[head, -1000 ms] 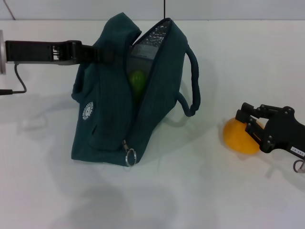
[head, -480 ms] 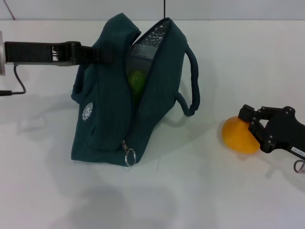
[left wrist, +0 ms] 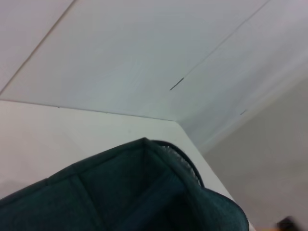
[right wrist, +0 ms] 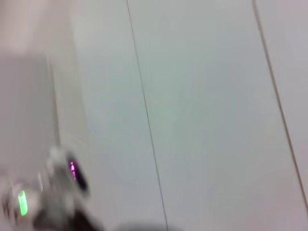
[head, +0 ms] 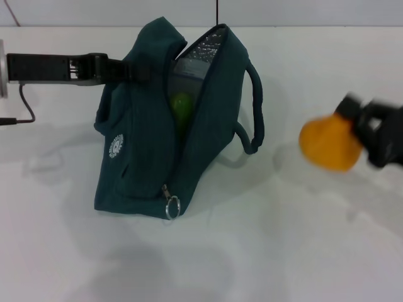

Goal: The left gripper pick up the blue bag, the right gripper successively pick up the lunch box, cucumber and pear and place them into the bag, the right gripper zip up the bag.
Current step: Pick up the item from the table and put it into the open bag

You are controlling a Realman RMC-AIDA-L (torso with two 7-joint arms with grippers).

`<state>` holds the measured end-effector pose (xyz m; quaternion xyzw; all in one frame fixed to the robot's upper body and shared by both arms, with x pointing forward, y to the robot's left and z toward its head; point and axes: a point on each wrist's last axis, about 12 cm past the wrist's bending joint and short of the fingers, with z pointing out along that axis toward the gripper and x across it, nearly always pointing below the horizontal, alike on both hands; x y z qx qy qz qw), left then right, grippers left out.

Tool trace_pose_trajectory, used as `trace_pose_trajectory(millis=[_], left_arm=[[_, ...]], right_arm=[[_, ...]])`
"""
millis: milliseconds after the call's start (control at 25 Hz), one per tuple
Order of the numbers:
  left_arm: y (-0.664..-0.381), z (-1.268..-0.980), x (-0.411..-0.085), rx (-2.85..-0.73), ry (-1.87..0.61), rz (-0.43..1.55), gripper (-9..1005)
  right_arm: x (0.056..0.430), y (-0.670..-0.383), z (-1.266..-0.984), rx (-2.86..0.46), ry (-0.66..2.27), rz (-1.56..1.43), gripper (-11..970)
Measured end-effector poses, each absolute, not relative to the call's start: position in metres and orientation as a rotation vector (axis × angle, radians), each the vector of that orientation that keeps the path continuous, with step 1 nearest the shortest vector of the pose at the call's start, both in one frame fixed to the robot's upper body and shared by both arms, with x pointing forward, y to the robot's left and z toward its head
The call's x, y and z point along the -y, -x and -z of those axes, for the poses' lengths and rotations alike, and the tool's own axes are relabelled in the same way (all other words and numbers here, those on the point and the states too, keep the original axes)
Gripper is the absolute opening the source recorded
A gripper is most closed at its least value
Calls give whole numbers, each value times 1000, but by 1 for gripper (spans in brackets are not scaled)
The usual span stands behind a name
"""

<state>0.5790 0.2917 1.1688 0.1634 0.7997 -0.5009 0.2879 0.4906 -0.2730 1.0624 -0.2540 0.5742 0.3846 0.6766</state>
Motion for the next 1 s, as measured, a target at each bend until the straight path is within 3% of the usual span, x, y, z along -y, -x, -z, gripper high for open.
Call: trace_pose_trajectory(millis=[200, 440, 680, 1000], left_arm=[[-580, -1173, -289, -2107, -436, 1361, 52], [-581, -1175, -285, -2111, -446, 1388, 52], [-581, -1174, -280, -2107, -449, 1402, 52], [-580, -1173, -280, -2109, -441, 1408, 52]], right_arm=[[256, -511, -1105, -1029, 599, -903, 44], [221, -554, -1140, -950, 699, -934, 50], [192, -582, -1148, -1028, 783, -905, 56], [164, -593, -1149, -1070, 861, -902, 63]])
